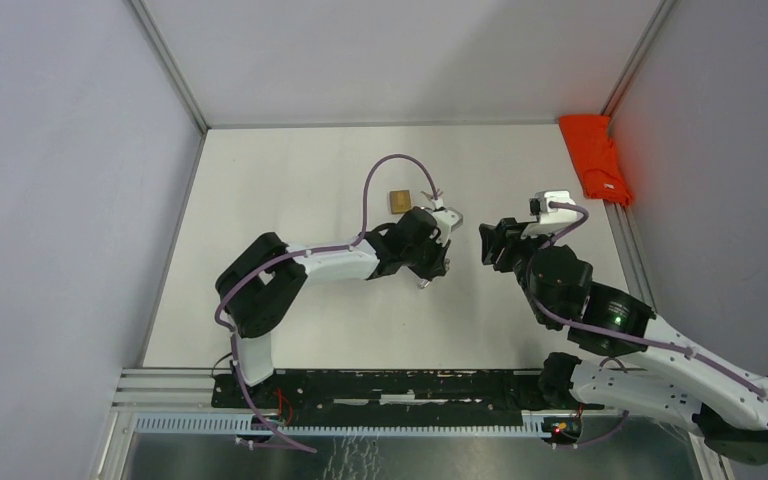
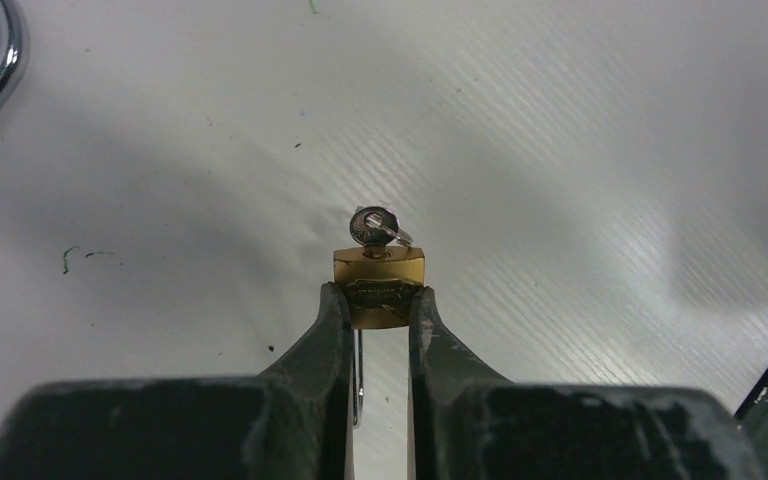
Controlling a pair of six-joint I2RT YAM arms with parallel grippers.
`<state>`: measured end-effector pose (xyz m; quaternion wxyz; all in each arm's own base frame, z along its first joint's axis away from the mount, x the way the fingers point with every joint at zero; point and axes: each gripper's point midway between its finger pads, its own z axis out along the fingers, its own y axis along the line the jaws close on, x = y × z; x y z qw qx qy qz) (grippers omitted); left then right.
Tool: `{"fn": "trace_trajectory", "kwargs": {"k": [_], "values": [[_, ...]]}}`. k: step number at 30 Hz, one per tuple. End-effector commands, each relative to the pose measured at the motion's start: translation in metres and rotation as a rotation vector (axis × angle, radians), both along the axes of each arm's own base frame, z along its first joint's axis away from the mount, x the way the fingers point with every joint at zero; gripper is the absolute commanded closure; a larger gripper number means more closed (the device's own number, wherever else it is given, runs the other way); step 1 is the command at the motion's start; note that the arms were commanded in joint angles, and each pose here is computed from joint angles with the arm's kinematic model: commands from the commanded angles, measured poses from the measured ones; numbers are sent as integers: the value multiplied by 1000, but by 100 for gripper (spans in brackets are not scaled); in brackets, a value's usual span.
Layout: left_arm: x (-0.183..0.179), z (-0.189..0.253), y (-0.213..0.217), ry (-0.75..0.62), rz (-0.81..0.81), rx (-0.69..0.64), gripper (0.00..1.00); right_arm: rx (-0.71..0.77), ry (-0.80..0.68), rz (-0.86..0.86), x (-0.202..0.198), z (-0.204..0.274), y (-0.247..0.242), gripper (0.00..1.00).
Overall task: Unlock with the key
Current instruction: Place the lock at the center of the board.
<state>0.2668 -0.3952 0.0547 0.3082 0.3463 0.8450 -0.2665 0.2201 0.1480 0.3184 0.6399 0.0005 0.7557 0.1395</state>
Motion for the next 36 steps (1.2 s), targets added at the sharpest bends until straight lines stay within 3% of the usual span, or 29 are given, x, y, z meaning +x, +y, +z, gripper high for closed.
{"fn": "trace_trajectory", "kwargs": {"k": [1, 9, 14, 24, 32, 36], "values": [[17, 24, 6, -75, 68, 11, 98, -2, 1, -18, 2, -1, -1, 46], [69, 59, 55, -306, 255, 197, 98, -2, 22, 3, 3, -11, 8, 46], [84, 74, 64, -373, 321, 235, 98, -2, 32, 5, 2, -16, 8, 46], [75, 42, 68, -411, 407, 239, 98, 2, 31, -7, 1, -13, 2, 46], [67, 37, 78, -576, 491, 425, 98, 0, 55, 0, -2, -25, 1, 46], [58, 23, 69, -568, 465, 437, 98, 2, 58, 2, -3, -26, 2, 46]]}}
